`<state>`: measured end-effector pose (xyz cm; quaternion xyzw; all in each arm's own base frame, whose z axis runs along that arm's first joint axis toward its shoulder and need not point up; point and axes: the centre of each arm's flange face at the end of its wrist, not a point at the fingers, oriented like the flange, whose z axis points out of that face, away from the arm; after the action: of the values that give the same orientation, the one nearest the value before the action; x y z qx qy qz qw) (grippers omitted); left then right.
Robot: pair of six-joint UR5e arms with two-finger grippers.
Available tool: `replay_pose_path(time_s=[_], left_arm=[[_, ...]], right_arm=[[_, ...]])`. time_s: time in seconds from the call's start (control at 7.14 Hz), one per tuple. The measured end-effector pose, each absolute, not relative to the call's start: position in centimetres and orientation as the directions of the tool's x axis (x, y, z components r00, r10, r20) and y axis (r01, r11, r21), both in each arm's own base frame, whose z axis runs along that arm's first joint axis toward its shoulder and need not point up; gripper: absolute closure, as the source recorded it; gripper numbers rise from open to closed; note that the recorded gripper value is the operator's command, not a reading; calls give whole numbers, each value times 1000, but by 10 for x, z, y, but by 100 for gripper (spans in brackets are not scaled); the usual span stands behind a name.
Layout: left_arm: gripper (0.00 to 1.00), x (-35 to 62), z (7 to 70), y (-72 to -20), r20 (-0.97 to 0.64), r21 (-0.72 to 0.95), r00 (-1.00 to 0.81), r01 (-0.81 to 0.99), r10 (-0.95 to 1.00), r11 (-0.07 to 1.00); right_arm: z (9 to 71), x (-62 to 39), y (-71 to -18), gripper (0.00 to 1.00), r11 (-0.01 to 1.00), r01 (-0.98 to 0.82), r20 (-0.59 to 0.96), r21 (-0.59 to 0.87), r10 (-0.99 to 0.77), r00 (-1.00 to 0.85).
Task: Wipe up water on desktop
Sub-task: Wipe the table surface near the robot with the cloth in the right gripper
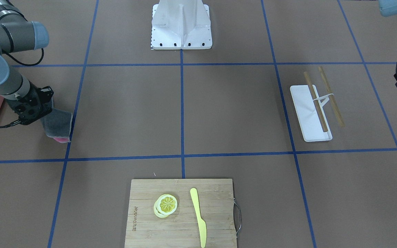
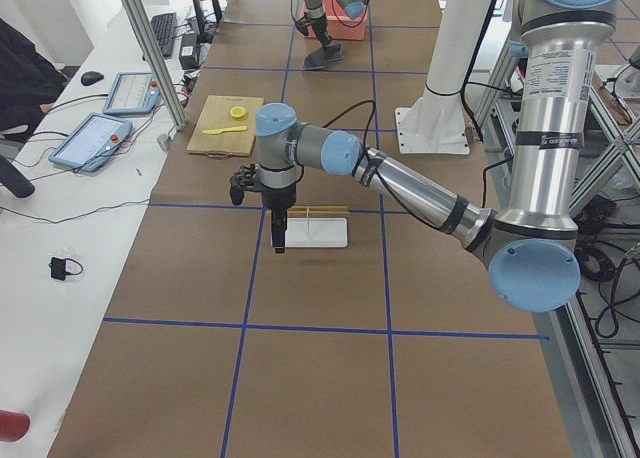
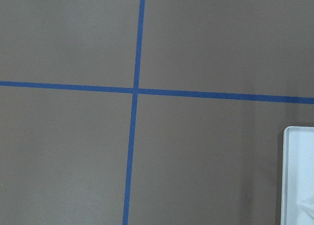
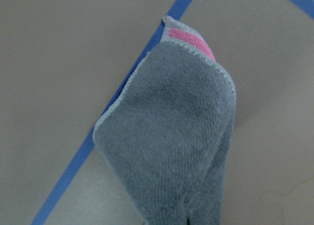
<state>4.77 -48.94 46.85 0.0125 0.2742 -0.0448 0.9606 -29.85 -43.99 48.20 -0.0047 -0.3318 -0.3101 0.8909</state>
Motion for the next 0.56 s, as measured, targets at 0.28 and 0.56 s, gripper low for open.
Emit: replay_pose_path(time_s=[0.28, 0.56], left_arm=[[2, 44, 469, -491, -525, 0, 847, 100, -85, 995], [2, 41, 469, -491, -525, 1, 846, 106, -90, 994]], right_arm=[[462, -315, -378, 100, 813, 560, 627, 158, -521, 579], [452, -330, -351, 100, 813, 567, 637, 133, -508, 579]])
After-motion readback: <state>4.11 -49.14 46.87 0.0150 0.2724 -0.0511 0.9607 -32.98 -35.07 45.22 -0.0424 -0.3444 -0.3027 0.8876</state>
